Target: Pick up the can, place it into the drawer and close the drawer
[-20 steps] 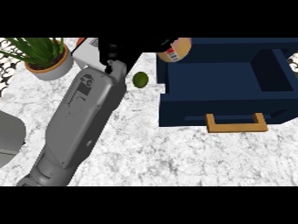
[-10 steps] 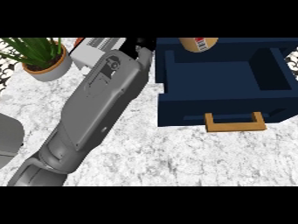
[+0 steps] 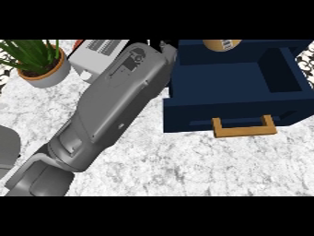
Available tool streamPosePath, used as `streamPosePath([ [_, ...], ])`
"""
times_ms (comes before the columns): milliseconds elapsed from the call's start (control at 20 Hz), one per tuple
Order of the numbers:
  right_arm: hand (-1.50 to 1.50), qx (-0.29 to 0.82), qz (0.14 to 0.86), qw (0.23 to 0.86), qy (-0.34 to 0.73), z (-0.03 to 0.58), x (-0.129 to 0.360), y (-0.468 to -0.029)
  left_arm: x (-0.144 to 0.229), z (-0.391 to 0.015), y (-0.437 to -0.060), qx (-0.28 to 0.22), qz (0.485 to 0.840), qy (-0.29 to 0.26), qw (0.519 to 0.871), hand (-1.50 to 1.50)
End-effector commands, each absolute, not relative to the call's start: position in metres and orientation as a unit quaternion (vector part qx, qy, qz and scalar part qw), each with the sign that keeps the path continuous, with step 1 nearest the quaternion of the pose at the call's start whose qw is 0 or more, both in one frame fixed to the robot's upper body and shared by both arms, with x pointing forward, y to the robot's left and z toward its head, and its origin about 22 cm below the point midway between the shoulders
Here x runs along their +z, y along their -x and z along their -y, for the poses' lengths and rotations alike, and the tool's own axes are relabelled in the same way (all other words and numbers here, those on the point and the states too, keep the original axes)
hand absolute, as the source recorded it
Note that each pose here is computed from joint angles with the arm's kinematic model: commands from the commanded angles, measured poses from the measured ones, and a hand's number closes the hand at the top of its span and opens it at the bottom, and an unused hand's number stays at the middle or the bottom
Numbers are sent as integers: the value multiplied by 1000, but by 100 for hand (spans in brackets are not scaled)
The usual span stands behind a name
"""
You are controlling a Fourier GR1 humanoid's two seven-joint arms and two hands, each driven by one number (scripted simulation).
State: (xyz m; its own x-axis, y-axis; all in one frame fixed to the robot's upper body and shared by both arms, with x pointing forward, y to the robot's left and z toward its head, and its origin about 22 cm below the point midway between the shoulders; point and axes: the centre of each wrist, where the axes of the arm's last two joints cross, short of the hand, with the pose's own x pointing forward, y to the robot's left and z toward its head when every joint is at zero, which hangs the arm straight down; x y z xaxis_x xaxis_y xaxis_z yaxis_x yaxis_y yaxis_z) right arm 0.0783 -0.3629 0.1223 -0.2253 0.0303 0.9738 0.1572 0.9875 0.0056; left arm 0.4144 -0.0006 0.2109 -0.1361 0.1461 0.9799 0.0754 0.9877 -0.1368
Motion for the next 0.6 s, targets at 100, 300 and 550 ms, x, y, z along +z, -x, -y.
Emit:
streamPosePath([
  [100,-150,-48,781,620,55,365,123,-89,223,18,-416,20,749,58,660,150],
  [300,-150,-44,784,617,53,351,125,-84,205,15,-419,10,747,43,663,150],
  [550,-150,-42,782,620,47,373,119,-99,195,19,-416,20,729,38,683,150],
])
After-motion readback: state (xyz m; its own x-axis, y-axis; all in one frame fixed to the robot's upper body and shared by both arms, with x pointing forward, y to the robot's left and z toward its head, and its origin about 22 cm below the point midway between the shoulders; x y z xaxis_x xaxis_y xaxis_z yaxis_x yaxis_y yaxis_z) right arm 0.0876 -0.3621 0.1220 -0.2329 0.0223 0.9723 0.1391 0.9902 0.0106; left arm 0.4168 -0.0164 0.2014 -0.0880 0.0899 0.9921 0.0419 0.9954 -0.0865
